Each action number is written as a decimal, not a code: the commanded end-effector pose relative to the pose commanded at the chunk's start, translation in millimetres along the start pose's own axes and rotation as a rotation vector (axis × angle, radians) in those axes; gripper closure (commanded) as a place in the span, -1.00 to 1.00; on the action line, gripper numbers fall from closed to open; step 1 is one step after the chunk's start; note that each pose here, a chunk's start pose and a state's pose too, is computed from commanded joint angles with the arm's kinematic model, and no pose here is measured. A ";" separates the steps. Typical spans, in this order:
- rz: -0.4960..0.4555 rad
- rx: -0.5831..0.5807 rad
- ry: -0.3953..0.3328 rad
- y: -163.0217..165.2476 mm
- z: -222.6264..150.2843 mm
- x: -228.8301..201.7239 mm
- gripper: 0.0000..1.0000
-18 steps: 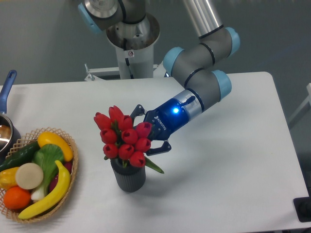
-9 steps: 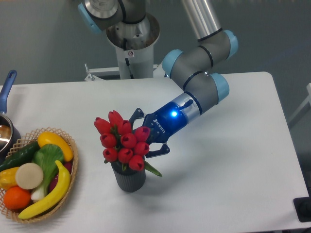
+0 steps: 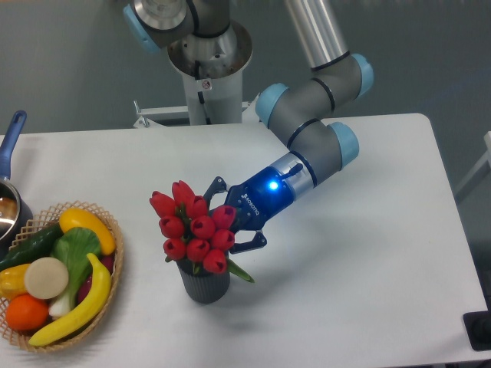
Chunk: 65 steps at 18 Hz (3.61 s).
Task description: Insert the flowers into the vase
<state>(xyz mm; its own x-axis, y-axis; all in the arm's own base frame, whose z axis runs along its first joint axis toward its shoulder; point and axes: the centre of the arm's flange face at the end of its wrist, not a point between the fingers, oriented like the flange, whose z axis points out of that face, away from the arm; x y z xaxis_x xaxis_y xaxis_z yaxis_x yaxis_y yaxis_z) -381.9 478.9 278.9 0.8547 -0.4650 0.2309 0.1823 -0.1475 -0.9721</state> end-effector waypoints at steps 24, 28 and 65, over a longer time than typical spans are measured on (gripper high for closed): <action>0.037 -0.171 -0.064 16.9 -18.6 12.8 -1.00; 0.072 -0.219 -0.112 -1.5 -37.2 18.1 -1.00; 0.334 -1.233 -0.573 -162.1 -275.2 137.3 -1.00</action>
<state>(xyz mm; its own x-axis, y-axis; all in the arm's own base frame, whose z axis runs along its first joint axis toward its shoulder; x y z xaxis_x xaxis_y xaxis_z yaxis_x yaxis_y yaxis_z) -427.9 198.8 479.5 0.9039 -0.2575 -0.3414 -0.3505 -0.9036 -0.2462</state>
